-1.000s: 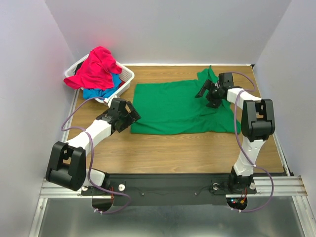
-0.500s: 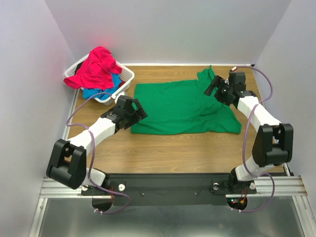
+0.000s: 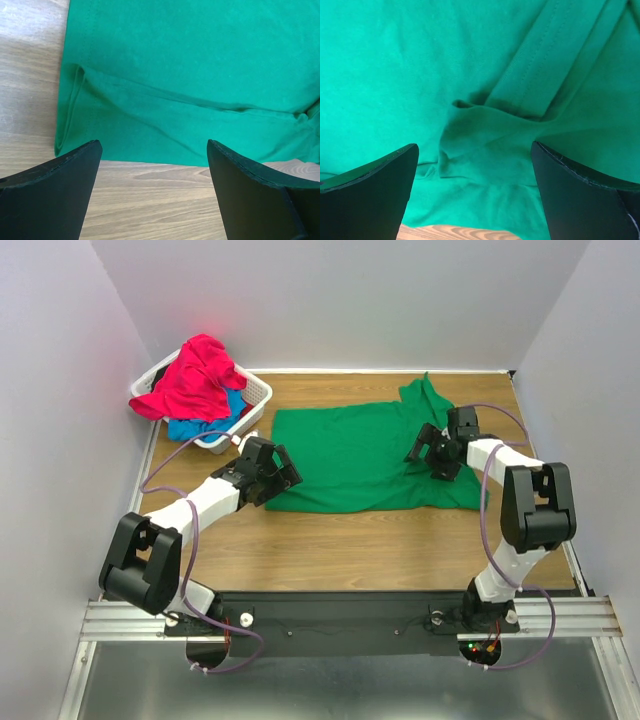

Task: Fold and stack the t-shirts
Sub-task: Fold the tshirt

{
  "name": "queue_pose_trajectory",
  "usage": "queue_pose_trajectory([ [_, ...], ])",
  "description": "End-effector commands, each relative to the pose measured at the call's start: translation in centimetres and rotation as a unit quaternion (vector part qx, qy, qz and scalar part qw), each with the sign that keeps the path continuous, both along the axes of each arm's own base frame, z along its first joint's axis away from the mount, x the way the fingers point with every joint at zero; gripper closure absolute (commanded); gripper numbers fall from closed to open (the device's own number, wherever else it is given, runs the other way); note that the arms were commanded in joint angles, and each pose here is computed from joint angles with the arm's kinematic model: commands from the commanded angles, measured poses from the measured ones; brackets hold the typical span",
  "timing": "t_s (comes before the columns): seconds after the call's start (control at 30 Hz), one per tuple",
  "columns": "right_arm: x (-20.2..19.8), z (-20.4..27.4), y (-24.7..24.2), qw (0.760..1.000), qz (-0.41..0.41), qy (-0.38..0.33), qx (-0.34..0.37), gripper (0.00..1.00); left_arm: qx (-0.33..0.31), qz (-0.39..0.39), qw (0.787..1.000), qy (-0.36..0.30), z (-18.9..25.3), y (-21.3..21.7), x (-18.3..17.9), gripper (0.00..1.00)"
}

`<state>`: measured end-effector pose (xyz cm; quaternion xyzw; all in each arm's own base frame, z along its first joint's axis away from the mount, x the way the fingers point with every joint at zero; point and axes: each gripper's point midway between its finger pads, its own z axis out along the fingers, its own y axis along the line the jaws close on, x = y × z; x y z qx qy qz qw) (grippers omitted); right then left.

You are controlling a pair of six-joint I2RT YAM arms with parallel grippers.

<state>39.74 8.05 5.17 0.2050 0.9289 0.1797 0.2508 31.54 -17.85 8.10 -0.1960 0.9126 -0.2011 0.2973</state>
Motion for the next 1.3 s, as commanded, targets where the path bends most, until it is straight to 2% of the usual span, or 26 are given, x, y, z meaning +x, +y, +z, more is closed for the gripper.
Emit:
queue_pose_trajectory([
  [0.0,3.2,1.9,1.2,0.999,0.008,-0.042,0.014,0.0,-0.002,0.005,1.0,-0.01,0.4,0.1,0.1,0.02],
  [0.33,9.6,2.9,3.7,0.996,0.032,-0.074,0.028,0.0,-0.008,0.006,1.0,-0.008,0.3,-0.3,0.6,0.02],
  [0.53,10.5,3.8,3.5,0.996,0.036,-0.083,0.015,0.0,-0.003,0.004,1.0,-0.014,0.9,-0.2,0.7,0.02],
  [0.63,9.2,5.9,2.0,0.994,0.021,-0.103,-0.02,0.0,0.0,0.003,1.0,-0.023,1.5,-0.3,1.3,0.01],
  [0.67,8.8,7.8,0.9,0.991,0.003,-0.123,-0.044,0.0,-0.004,0.0,0.999,-0.032,2.3,-0.7,1.9,0.02],
  [0.77,6.1,8.8,-1.9,0.987,-0.052,-0.122,-0.085,0.0,-0.008,-0.011,0.999,-0.045,3.3,-1.7,3.1,0.02],
  [0.8,4.3,6.9,-2.8,0.989,-0.064,-0.097,-0.09,0.0,-0.009,-0.016,0.999,-0.044,3.1,-2.1,3.5,0.02],
  [0.97,-0.4,3.8,-5.3,0.99,-0.111,-0.046,-0.075,0.0,-0.014,-0.052,0.998,-0.044,2.6,-4.0,5.3,0.02],
  [1.27,-5.2,-2.0,-8.1,0.982,-0.18,0.051,-0.032,0.0,0.018,-0.044,0.999,0.018,-4.2,-3.2,4.4,0.02],
])
